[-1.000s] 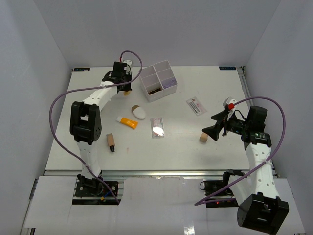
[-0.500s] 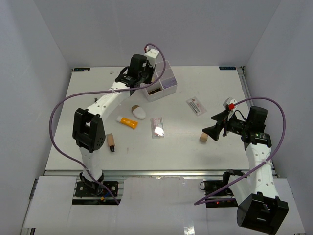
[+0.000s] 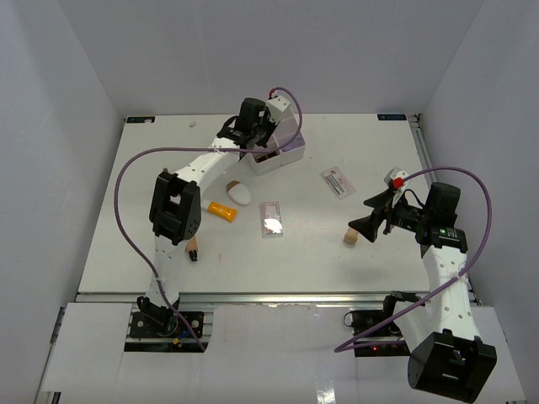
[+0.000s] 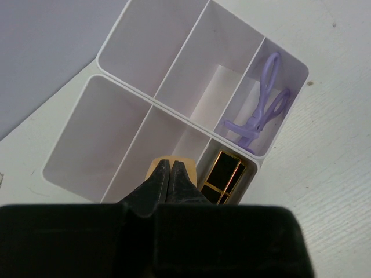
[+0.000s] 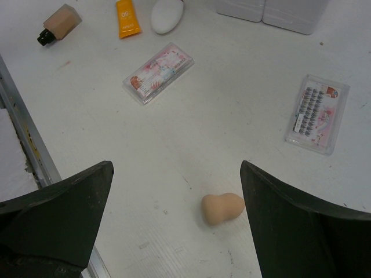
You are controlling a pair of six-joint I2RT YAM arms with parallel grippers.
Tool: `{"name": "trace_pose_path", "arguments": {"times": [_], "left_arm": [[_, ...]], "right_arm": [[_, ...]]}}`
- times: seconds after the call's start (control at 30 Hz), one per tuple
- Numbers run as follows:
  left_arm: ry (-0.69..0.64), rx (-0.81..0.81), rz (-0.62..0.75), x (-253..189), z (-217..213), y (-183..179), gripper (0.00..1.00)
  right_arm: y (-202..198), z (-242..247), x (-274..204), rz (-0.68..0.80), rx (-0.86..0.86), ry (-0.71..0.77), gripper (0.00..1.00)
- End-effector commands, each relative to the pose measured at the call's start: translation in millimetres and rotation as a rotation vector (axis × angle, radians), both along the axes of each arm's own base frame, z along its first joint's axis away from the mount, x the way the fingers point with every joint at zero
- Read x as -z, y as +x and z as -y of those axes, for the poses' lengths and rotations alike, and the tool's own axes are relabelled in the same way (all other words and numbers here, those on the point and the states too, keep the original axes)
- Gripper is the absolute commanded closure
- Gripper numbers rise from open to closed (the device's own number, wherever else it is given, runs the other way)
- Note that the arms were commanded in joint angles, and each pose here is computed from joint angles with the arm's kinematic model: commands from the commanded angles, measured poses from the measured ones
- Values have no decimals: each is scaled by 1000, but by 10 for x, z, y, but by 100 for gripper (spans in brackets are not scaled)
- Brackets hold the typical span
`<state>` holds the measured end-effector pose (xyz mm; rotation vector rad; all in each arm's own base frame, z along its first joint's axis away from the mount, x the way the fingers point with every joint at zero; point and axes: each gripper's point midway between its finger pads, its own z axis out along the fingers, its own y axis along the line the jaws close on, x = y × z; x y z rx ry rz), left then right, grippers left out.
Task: Organize the makeup
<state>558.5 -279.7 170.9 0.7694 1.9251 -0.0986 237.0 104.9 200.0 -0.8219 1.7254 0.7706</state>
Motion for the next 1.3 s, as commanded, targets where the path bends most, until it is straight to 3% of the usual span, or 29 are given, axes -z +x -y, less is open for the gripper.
{"name": "trace_pose_path", "arguments": {"times": [0.0, 0.47, 0.77, 1.07, 1.17, 1.27], "left_arm": [[25, 50, 118, -292, 66, 153, 100], [115, -2, 156, -19, -51, 335, 89], [89, -2, 159, -101, -60, 263, 47], [50, -20, 169, -324, -104, 158, 39], [-37, -31, 164, -595, -87, 29, 35], [-138, -49, 160, -931, -122, -197, 24]], "right_arm": [[14, 5, 0, 17, -10, 2, 3], [23, 12, 26, 8, -8, 3, 3], [29, 22, 35, 5, -3, 3, 3], [35, 39, 43, 4, 4, 3, 3], [40, 48, 69, -1, 8, 0, 3], [58, 65, 117, -27, 24, -2, 3]]}}
